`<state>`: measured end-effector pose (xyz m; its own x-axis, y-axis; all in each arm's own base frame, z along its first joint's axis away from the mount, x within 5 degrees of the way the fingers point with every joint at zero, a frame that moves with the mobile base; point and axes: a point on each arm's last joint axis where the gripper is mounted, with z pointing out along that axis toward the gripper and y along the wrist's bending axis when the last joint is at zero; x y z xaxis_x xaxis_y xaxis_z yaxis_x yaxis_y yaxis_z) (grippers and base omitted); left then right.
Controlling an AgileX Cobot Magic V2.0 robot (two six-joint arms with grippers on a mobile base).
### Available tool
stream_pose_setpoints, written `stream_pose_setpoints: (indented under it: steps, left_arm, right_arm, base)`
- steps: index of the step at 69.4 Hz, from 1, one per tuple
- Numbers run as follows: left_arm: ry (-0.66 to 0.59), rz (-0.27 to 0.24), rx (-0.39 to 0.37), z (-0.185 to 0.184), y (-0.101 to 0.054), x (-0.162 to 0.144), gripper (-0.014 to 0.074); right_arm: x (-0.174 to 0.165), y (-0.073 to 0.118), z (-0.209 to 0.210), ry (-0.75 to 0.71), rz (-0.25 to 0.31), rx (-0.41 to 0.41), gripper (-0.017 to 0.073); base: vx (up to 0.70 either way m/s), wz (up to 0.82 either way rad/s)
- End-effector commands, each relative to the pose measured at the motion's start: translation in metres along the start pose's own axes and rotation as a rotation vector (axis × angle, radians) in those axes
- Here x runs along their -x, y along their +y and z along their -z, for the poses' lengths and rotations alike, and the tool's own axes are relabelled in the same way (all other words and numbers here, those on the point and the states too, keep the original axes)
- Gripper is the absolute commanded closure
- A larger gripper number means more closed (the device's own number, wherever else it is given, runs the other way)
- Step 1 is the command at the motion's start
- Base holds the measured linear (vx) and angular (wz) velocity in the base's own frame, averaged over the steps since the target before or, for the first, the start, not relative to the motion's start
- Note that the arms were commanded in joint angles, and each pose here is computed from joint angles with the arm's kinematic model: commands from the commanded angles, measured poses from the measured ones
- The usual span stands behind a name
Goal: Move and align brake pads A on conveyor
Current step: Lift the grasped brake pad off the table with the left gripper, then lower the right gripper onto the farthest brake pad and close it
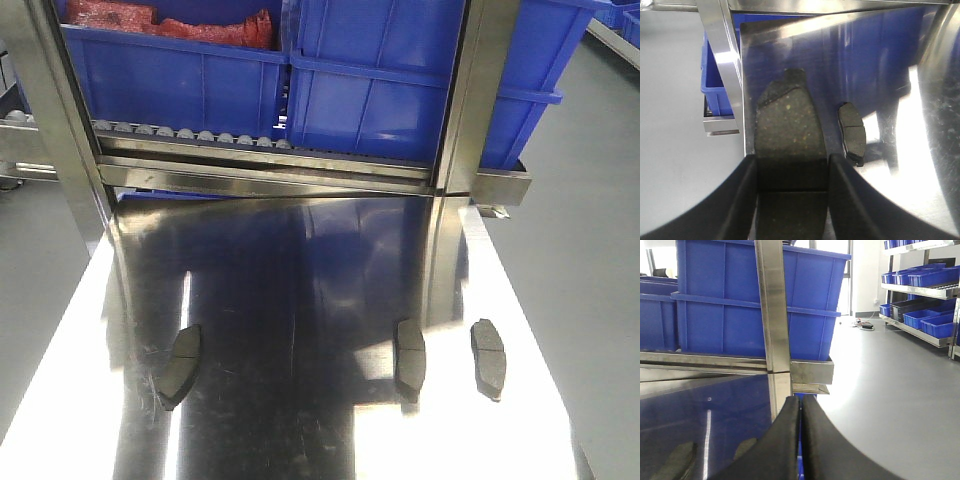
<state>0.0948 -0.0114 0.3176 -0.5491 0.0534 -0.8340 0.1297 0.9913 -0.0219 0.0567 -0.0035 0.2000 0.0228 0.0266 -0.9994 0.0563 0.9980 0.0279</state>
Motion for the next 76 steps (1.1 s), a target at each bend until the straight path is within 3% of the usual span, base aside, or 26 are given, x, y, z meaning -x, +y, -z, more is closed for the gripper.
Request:
stream_pose_setpoints:
  steps: [1,42,61,76]
  left_arm:
    - [-0.105,0.015,-0.004,0.005,-0.001,0.015,0.06]
    - [-0.105,0.015,-0.004,0.005,-0.001,0.015,0.06]
    - [-0.105,0.015,-0.004,0.005,-0.001,0.015,0.06]
    - [-0.105,0.015,-0.004,0.005,-0.001,0.015,0.06]
  right_arm:
    - [0.004,0.001,0.001,-0.079,0.012,0.004,0.0571]
    - [0.005,0.001,0.001,-0.086,0.012,0.005,0.0571]
    - [0.032,0.002,0.004,-0.203,0.006,0.017,0.0571]
    - [0.069,0.002,-0.015,-0.034,0.003,-0.006,0.0571]
  base:
    - [0.0,0.0]
    - [0.0,0.0]
    - [0.0,0.0]
    - [0.0,0.0]
